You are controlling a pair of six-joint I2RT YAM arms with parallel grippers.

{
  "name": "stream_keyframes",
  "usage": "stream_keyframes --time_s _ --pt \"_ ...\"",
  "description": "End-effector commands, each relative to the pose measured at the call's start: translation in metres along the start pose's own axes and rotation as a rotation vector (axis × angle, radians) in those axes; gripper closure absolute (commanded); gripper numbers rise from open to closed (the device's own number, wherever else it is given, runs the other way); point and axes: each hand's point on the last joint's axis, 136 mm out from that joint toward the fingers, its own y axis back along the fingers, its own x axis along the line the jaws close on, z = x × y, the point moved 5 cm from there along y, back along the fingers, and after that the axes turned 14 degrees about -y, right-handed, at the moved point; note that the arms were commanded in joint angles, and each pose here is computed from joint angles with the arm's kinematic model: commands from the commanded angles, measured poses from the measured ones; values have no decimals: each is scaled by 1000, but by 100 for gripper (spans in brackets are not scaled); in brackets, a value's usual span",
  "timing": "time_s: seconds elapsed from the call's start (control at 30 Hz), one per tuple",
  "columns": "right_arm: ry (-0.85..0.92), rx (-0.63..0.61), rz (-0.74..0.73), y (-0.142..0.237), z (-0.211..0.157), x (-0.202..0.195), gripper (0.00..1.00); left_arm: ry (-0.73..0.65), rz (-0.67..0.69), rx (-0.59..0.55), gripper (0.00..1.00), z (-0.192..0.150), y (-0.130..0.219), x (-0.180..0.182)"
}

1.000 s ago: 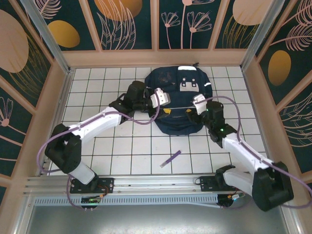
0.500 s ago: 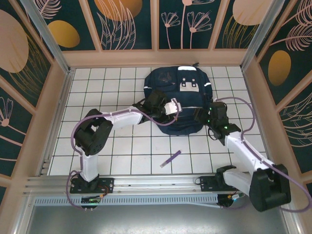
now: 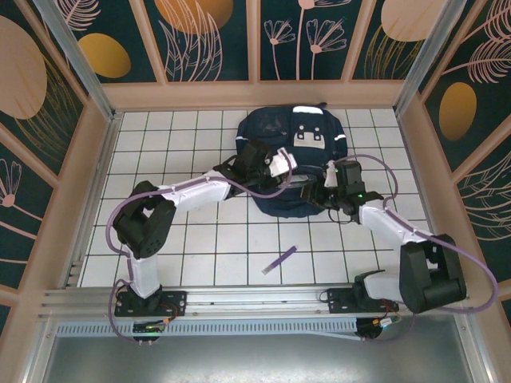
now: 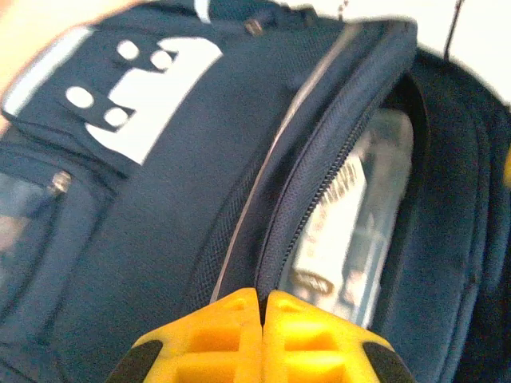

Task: Pack books, pencil case, and school supplies into a backpack

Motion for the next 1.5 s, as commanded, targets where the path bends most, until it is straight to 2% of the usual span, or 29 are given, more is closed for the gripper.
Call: stream_keyframes --time_s 0.0,0.33,0.43,0.6,0.8,0.97,1.03,1.1,1.17,1.3,1.37,1.47 --pt "108 -54 86 -10 11 26 66 124 84 -112 100 48 31 40" --pt "253 -285 -123 -48 36 5 73 157 -30 -318 100 81 62 31" --pt "281 -335 -71 -50 49 21 74 193 -60 -339 100 81 64 26" --pt "369 -347 74 -51 56 57 74 227 -79 -349 100 73 64 16" --pt "405 -313 166 -72 60 61 74 282 -66 -364 100 70 65 15" --pt "381 -270 203 -64 55 59 67 291 26 -328 100 66 70 27" --pt "430 -229 209 -50 41 60 59 282 50 -298 100 61 66 28" --pt "516 -169 240 -34 21 63 53 275 58 -280 100 57 62 28" --pt "674 -87 309 -18 -6 69 47 273 79 -264 100 55 61 32" --pt "1219 42 509 6 -81 71 37 240 81 -244 100 43 61 35" --pt "1456 168 630 15 -110 63 28 233 98 -231 100 37 65 37" --pt "1598 388 649 5 -133 42 27 226 114 -242 100 31 73 42"
